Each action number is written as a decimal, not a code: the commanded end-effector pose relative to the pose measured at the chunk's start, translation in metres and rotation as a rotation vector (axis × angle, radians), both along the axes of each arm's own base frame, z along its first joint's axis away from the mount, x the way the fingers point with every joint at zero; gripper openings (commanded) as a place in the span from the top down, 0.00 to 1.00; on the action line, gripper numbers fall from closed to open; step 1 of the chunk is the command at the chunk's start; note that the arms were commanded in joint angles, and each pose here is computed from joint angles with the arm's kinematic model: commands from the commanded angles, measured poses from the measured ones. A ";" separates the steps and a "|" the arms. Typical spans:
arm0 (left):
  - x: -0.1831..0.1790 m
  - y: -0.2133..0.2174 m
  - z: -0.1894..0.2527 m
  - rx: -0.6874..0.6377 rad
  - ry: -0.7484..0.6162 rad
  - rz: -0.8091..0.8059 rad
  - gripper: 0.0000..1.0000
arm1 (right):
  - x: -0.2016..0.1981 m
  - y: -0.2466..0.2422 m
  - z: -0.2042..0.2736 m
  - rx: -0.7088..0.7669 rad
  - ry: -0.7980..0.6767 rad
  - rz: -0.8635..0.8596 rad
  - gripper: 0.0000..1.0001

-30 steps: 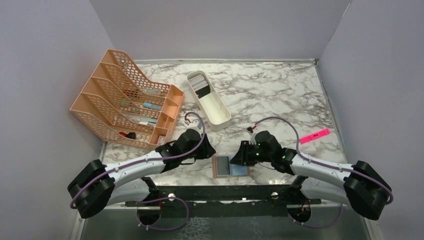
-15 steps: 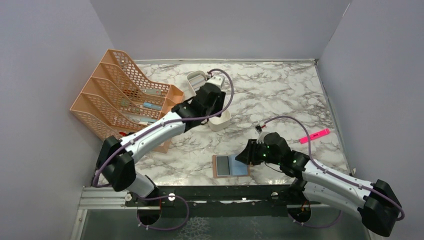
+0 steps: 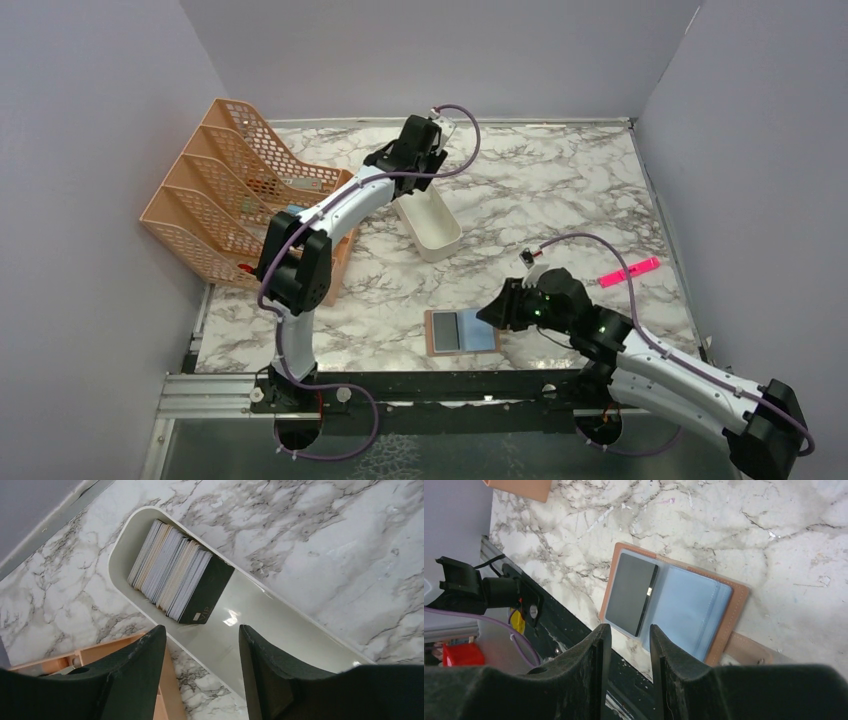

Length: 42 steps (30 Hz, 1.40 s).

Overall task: Put the credit cards into the card holder
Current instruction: Pick up the credit card from the storage box.

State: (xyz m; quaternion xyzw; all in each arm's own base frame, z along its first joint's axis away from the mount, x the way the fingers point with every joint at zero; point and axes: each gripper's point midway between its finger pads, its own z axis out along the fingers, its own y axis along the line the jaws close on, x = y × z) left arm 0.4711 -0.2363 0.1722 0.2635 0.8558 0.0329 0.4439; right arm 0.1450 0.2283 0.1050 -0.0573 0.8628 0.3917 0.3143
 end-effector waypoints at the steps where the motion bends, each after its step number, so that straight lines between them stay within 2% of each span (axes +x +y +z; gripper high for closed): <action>1: 0.020 0.003 -0.018 0.107 0.017 -0.084 0.41 | 0.000 -0.008 -0.001 -0.039 -0.002 -0.024 0.61; 13: 0.057 0.026 -0.067 0.220 0.065 -0.079 0.38 | 0.000 -0.013 0.000 -0.047 0.000 -0.049 0.61; 27: 0.072 0.031 -0.084 0.289 0.060 -0.066 0.39 | 0.005 -0.011 0.001 -0.059 0.003 -0.059 0.61; 31: 0.076 0.036 -0.084 0.320 0.044 -0.051 0.42 | 0.005 -0.012 0.002 -0.056 0.001 -0.063 0.61; 42: 0.082 0.038 -0.075 0.346 0.013 -0.054 0.63 | 0.003 -0.012 -0.004 -0.054 0.017 -0.062 0.61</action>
